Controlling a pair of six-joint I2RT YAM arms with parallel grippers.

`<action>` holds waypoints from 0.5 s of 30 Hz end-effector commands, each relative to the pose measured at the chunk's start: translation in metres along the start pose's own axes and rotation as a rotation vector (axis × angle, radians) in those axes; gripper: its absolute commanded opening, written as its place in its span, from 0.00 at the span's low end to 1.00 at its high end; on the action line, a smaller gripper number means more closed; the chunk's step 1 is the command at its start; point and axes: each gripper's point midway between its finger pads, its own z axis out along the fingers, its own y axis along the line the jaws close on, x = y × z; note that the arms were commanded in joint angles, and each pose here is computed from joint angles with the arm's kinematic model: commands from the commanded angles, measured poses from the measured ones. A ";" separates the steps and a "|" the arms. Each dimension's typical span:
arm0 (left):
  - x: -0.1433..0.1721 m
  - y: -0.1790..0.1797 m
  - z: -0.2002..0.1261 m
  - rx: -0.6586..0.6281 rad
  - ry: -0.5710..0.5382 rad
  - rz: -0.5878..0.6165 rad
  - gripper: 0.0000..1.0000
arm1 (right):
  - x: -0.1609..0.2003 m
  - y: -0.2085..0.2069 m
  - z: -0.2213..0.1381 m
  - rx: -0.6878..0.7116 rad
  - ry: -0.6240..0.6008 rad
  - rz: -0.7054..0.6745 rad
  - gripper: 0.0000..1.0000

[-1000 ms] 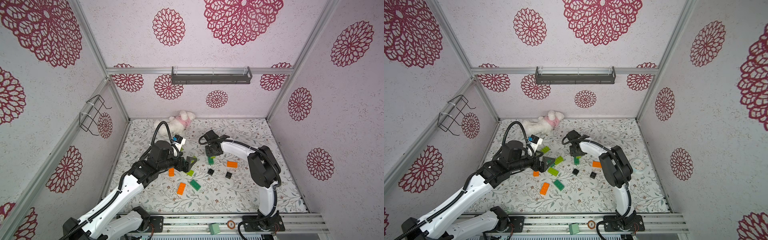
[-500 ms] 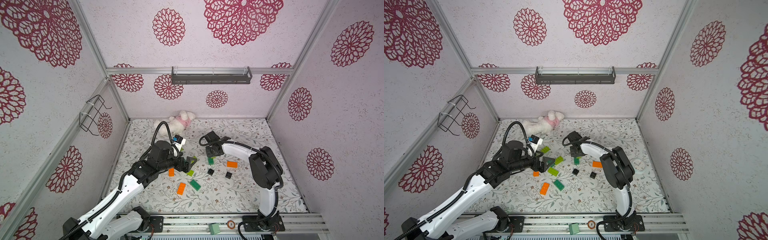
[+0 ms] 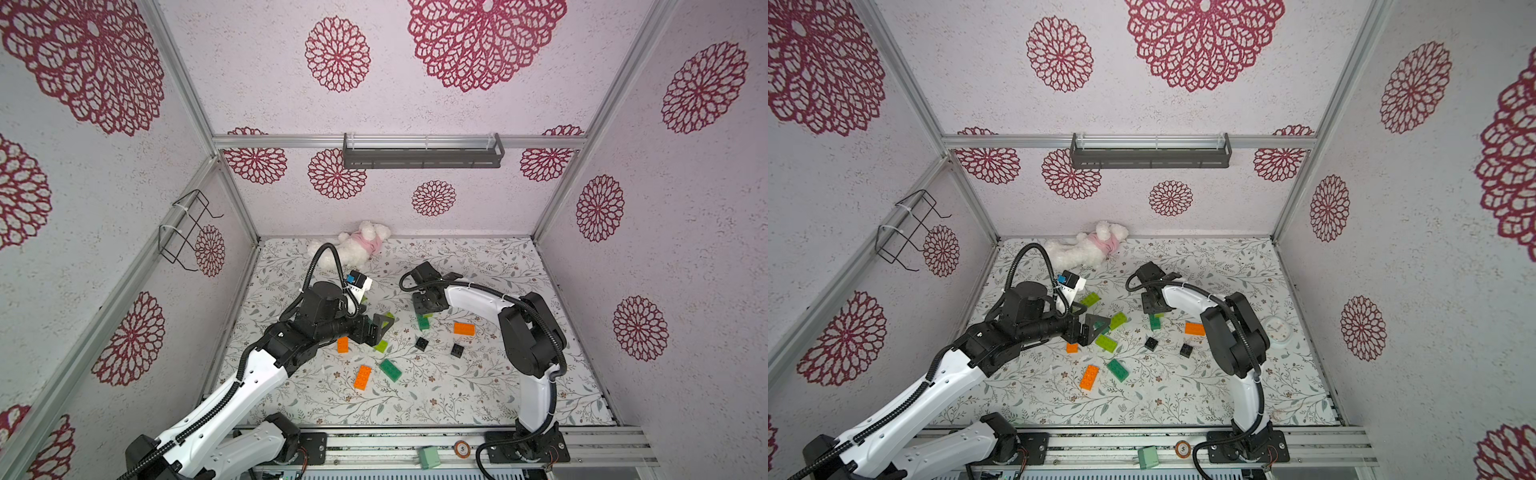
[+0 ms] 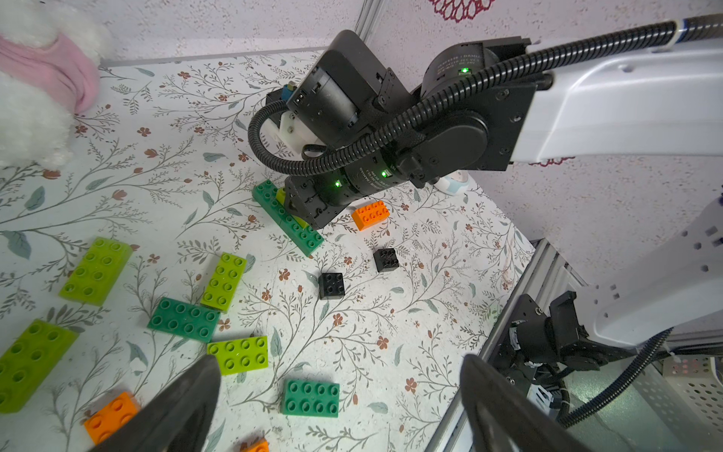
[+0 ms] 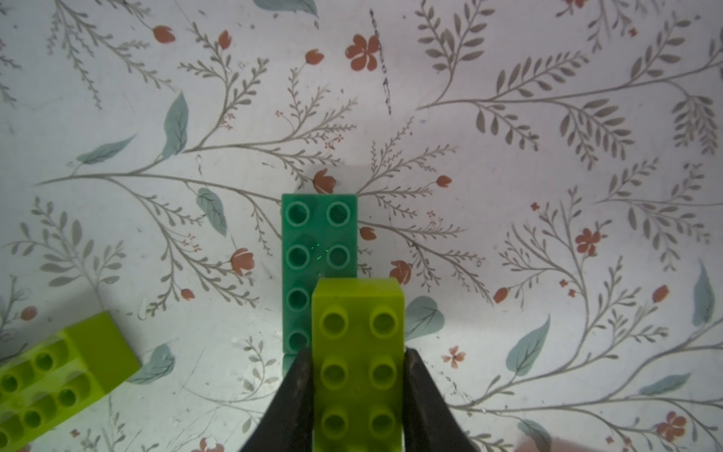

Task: Assemble a small pinwheel with lego
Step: Assemble the lego brick with the lego brick.

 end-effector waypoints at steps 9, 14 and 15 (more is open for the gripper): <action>-0.008 -0.005 -0.006 0.003 -0.027 0.034 0.97 | 0.051 -0.012 0.022 0.041 0.211 -0.054 0.10; -0.009 -0.006 -0.007 0.002 -0.030 0.037 0.97 | 0.059 -0.013 0.028 0.048 0.241 -0.058 0.08; -0.009 -0.005 -0.007 0.001 -0.030 0.037 0.97 | 0.061 -0.013 0.029 0.047 0.246 -0.060 0.08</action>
